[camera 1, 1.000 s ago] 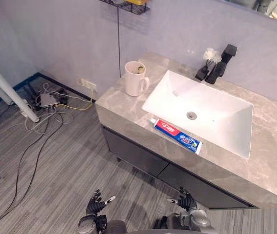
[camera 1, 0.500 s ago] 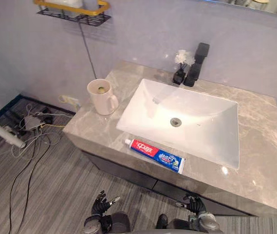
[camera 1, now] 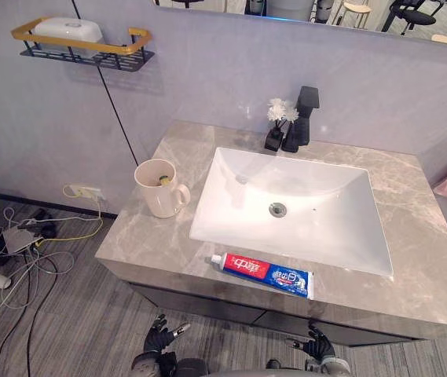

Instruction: Organize washtable

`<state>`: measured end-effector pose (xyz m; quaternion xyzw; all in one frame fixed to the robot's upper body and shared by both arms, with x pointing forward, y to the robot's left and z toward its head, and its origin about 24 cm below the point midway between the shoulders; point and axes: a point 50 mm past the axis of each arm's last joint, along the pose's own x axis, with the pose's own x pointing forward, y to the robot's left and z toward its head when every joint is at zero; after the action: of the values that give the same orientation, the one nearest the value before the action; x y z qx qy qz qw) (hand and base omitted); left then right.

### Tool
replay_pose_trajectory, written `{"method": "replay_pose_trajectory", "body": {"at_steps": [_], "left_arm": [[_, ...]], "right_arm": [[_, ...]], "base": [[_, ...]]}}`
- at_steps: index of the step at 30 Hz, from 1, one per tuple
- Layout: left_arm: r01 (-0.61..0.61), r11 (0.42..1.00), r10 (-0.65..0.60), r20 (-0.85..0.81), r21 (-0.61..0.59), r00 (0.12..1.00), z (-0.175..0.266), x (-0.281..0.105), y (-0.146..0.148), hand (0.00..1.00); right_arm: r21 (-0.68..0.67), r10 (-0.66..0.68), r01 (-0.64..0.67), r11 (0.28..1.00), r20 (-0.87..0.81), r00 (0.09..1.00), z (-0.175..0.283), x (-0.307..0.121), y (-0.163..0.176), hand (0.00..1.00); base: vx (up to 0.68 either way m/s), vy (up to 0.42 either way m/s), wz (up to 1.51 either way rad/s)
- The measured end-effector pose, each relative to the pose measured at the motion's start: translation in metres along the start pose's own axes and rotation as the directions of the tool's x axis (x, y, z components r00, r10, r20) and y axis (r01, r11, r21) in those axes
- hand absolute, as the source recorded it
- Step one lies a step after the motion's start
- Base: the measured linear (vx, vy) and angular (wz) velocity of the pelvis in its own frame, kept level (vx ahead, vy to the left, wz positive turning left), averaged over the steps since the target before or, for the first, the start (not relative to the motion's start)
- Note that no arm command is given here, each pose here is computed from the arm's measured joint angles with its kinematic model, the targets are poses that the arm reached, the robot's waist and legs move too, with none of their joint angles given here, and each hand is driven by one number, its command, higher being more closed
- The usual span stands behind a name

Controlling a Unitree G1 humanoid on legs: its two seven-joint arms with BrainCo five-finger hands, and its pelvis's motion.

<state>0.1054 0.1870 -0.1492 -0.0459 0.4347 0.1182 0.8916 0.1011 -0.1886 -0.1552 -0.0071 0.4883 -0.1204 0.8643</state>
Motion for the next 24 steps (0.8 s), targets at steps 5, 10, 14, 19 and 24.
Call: {"method": "replay_pose_trajectory", "body": {"at_steps": [5,10,14,19,24], "left_arm": [[0.000,1.000,0.000,-0.008,0.000,1.000,-0.002,0.000,0.000,0.00],[-0.023,0.999,0.024,-0.044,0.033,0.999,-0.008,0.000,0.012,0.00],[-0.023,0.999,0.024,-0.038,0.033,0.999,-0.006,0.000,0.011,0.00],[-0.032,0.998,0.034,-0.024,0.048,0.999,-0.003,0.001,0.013,0.00],[-0.123,0.992,0.123,0.022,0.036,0.992,0.009,0.001,0.036,0.00]], "right_arm": [[-0.007,-0.008,0.008,1.000,-0.011,1.000,-0.001,0.001,-0.003,0.00],[-0.053,-0.043,0.041,0.998,-0.040,0.998,-0.003,0.004,-0.020,0.00],[-0.052,-0.042,0.040,0.998,-0.036,0.998,-0.001,0.005,-0.020,0.00],[-0.043,-0.042,0.041,0.998,-0.027,0.999,0.003,0.006,-0.020,0.00],[-0.022,-0.061,0.061,0.998,0.000,0.998,0.014,0.009,-0.026,0.00]], "base": [[-0.06,-0.005,-0.08],[0.00,0.000,0.00],[-0.01,-0.004,0.07],[0.03,-0.016,0.02],[0.10,-0.044,-0.02]]}}
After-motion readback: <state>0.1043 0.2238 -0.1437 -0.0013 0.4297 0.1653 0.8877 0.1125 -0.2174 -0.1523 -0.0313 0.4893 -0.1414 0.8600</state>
